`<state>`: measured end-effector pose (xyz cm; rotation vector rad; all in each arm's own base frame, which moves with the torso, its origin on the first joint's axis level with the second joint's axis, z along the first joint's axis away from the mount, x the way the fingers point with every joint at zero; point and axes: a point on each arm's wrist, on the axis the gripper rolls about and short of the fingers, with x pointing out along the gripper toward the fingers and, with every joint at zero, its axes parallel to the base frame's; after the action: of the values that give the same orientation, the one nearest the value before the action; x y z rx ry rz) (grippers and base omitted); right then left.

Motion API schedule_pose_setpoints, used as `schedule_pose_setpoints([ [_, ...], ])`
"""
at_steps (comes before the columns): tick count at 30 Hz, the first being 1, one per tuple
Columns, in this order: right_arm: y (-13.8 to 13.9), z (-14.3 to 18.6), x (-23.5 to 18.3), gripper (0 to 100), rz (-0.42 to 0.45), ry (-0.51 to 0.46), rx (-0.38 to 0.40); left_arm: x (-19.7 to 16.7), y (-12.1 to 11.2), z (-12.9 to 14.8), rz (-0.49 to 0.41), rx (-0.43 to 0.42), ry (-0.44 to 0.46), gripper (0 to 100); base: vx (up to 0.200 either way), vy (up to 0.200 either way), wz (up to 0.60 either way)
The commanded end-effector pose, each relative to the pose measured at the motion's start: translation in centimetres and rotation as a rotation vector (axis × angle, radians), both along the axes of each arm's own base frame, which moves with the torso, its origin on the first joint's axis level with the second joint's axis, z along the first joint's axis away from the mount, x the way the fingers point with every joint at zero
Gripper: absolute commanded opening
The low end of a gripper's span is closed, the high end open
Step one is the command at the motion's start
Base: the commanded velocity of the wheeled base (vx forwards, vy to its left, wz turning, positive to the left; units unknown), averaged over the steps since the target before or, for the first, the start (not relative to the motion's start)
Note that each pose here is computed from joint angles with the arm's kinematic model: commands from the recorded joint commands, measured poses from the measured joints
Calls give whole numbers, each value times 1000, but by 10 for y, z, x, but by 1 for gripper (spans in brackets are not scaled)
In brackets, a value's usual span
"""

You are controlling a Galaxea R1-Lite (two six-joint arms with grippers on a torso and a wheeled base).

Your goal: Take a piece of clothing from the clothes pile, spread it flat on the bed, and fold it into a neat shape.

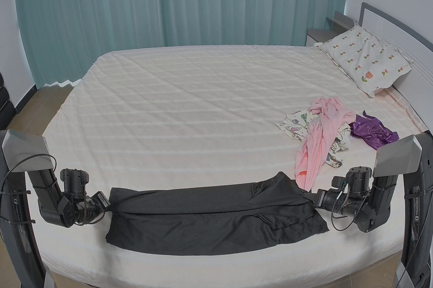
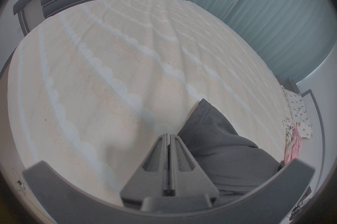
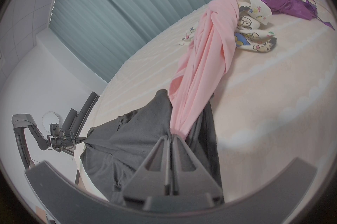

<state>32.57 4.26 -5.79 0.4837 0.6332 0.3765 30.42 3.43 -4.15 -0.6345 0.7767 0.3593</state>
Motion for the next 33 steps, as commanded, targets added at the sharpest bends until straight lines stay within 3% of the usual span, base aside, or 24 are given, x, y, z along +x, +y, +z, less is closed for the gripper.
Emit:
schedule_pose_setpoints([
  [1,0,-7,-3,100,-1,18,0,-3,-1,-4,0,-1,19,100,0,0,0],
  [7,-1,-2,-2,100,-8,-24,15,-8,-2,-4,-2,-4,30,100,0,0,0],
  [10,-12,4,5,100,-68,-53,57,-13,0,-3,12,-16,18,100,0,0,0],
  [16,-20,8,23,100,-148,-53,154,-12,2,4,58,-64,-55,100,0,0,0],
  [17,-21,7,31,100,-161,-46,166,-10,2,6,68,-105,-86,100,0,0,0],
  [21,-23,3,55,100,-197,-23,156,-7,2,8,78,-162,-121,100,0,0,0],
  [27,-19,-13,101,100,-304,-14,101,-5,2,8,85,-167,-133,100,0,0,0],
  [28,-19,-13,104,0,-318,-14,99,-5,2,8,85,-167,-133,100,0,0,0],
  [33,-33,-7,129,0,-464,-55,199,-7,2,7,85,-167,-129,100,0,0,0],
])
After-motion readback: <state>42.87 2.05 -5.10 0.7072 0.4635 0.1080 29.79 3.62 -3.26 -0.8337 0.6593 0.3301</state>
